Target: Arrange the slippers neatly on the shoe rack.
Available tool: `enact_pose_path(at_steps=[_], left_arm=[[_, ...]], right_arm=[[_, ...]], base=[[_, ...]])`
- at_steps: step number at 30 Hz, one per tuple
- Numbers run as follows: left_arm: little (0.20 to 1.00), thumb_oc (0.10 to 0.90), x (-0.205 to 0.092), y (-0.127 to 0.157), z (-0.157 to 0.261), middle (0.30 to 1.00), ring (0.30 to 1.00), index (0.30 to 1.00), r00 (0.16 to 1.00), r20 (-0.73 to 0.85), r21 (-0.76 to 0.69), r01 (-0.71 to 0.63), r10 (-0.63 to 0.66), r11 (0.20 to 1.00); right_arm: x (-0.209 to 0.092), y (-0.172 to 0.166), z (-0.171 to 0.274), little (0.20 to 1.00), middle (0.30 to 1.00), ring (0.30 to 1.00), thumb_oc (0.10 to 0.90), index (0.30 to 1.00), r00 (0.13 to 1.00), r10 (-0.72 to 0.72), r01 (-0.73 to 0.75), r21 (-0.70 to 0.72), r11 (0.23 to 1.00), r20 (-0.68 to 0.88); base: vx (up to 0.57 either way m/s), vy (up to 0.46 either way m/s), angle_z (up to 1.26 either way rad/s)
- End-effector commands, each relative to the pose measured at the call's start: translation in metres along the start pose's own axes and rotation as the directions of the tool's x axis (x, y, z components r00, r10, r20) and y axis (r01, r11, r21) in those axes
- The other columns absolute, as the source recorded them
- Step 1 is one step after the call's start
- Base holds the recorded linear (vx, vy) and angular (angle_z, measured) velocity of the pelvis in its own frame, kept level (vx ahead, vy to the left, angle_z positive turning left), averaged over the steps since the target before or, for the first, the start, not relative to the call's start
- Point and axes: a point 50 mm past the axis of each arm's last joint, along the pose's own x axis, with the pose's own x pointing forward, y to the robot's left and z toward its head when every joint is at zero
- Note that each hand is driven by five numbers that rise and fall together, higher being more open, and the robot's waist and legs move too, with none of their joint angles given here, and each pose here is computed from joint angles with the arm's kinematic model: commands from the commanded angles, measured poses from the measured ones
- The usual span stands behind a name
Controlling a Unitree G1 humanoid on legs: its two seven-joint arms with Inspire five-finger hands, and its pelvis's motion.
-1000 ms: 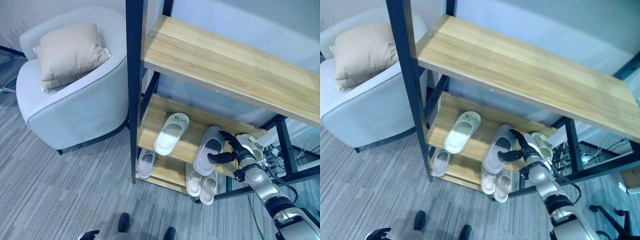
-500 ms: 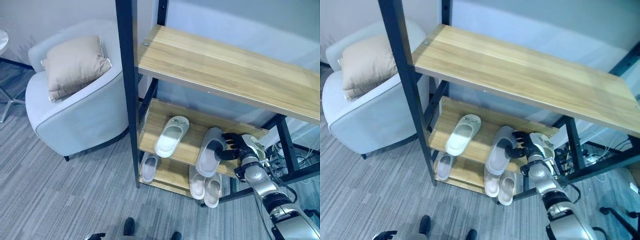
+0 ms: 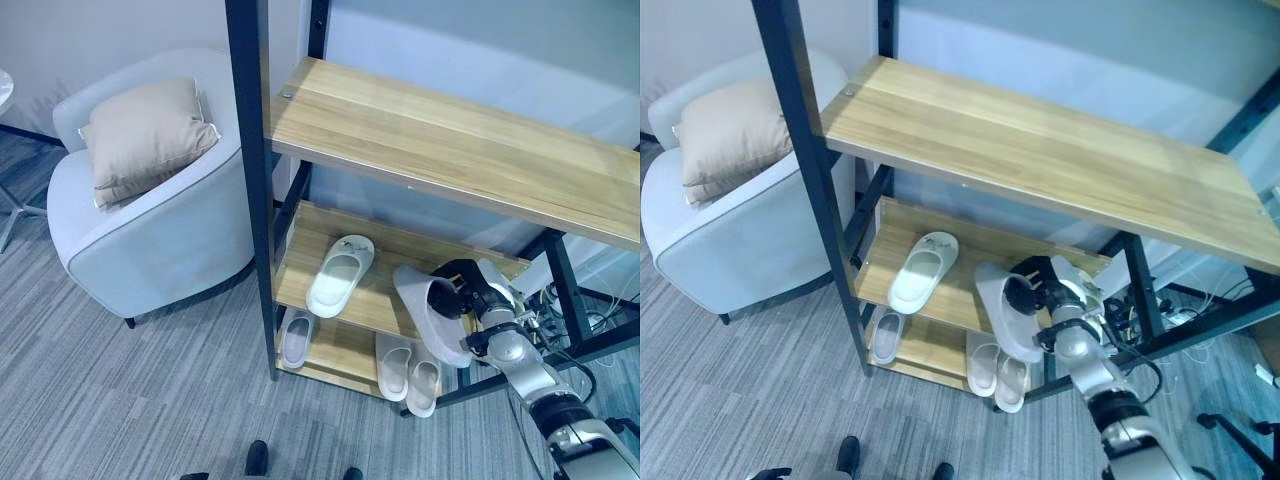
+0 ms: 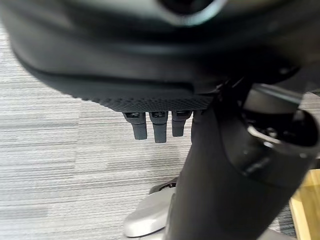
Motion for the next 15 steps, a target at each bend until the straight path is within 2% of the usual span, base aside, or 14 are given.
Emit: enact_pose_path(at_steps=[1,6,8,9,13,15], left_arm=[[0.9,0.8,0.001,-0.007,0.01,0.9,0.9,0.9,1.0,0.02,-0.006,0.013,-0.013,1.0],[0.9,0.8,0.001,-0.009,0.011,0.9,0.9,0.9,0.999,0.027,-0.012,0.019,-0.018,1.0],[0.9,0.8,0.001,-0.009,0.012,0.9,0.9,0.9,0.999,0.034,-0.029,0.015,-0.014,0.999],[0.9,0.8,0.002,-0.001,0.014,0.9,0.9,0.9,0.999,0.04,-0.046,-0.009,0.011,0.999],[0.9,0.8,0.002,0.01,0.011,0.9,0.9,0.9,0.999,0.033,-0.058,-0.04,0.042,0.998],[0.9,0.8,0.0,0.014,0.0,0.9,0.9,0.9,0.999,0.003,-0.057,-0.048,0.048,0.997]], right_arm=[[0.002,-0.053,0.041,0.3,0.3,0.3,0.4,0.3,0.944,-0.195,0.223,-0.081,0.971,0.266],[-0.023,-0.034,0.052,0.3,0.3,0.3,0.4,0.3,0.93,-0.169,0.19,-0.034,0.981,0.325],[-0.034,-0.016,0.053,0.3,0.3,0.3,0.4,0.3,0.939,-0.129,0.126,0.03,0.992,0.319],[-0.044,0.003,0.049,0.3,0.3,0.3,0.4,0.3,0.951,-0.059,0.047,0.047,0.998,0.302],[-0.057,0.022,0.05,0.3,0.3,0.3,0.4,0.3,0.948,0.047,-0.06,0.031,0.998,0.316],[-0.064,0.034,0.052,0.3,0.3,0.3,0.4,0.3,0.939,0.097,-0.129,0.078,0.989,0.329]], base=[[0.01,0.114,0.05],[-0.01,0.139,0.04],[-0.04,0.192,-0.05],[-0.03,0.215,-0.19],[0.02,0.087,-0.04],[0.06,-0.016,-0.03]])
